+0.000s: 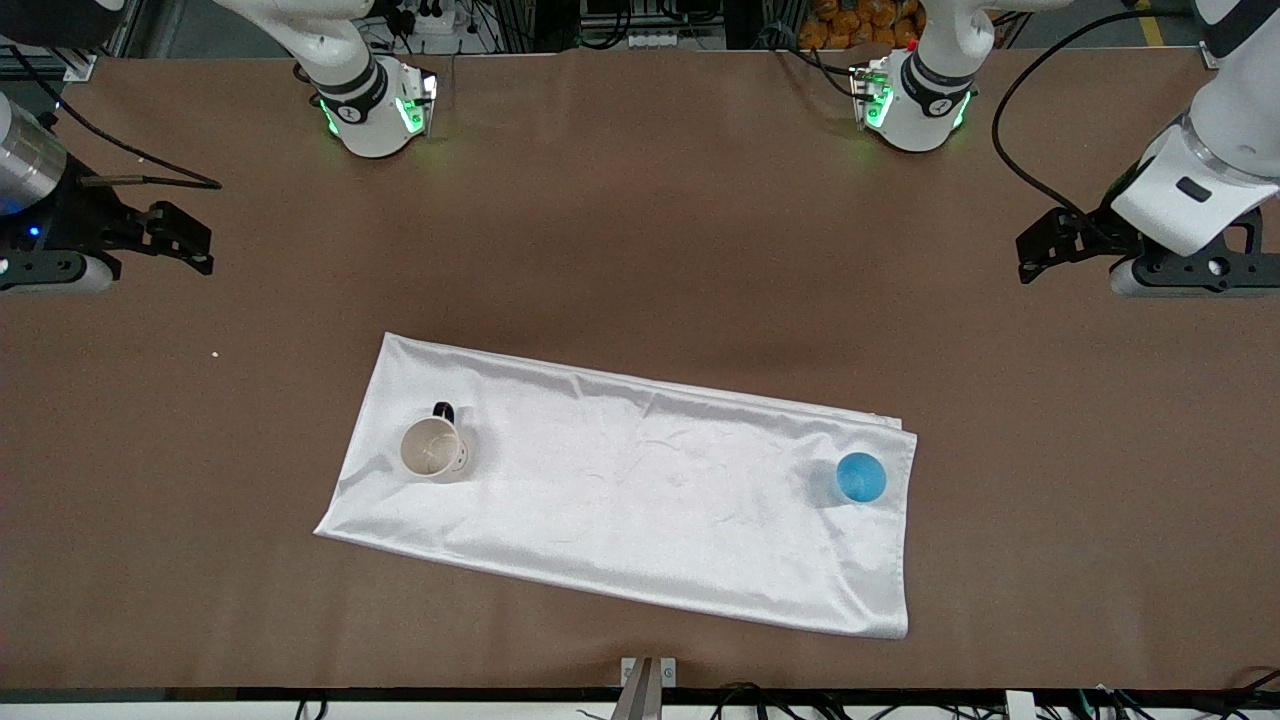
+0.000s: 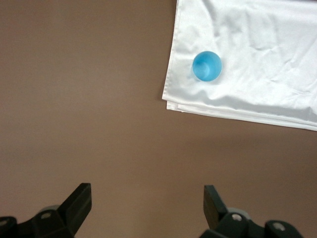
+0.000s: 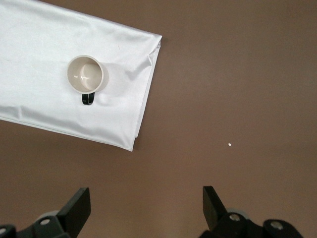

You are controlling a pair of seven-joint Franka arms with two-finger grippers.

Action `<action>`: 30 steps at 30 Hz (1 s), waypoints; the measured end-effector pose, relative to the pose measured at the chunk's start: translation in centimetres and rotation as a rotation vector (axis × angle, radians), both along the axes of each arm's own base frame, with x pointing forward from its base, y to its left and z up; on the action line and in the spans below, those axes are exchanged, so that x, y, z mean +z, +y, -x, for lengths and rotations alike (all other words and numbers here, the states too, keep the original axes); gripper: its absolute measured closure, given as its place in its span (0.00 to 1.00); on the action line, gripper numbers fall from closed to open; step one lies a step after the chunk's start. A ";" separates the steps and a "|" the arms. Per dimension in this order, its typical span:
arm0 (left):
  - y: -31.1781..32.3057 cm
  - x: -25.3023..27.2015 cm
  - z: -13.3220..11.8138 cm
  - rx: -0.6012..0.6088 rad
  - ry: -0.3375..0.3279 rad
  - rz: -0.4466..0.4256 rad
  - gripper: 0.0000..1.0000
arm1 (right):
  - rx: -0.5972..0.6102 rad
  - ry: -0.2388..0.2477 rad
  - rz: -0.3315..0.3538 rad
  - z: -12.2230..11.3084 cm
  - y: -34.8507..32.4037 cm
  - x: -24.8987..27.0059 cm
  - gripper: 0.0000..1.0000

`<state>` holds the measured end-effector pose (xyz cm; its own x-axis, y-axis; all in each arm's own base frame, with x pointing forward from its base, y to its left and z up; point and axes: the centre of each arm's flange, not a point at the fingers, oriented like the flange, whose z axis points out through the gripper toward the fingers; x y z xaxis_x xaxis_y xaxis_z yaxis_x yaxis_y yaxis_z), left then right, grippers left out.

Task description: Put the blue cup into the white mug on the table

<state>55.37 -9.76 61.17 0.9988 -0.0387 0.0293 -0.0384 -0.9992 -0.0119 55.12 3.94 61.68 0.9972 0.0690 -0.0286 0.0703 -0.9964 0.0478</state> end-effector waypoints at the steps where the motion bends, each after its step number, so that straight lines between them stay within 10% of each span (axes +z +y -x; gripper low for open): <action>1: 0.0 0.0 0.0 0.000 0.000 0.000 0.00 | 0.000 0.001 0.000 0.0 0.0 0.0 0.00; 30: -1.9 -0.8 0.0 -0.033 0.016 -0.002 0.00 | 0.012 0.052 -0.008 -0.1 0.7 -2.5 0.00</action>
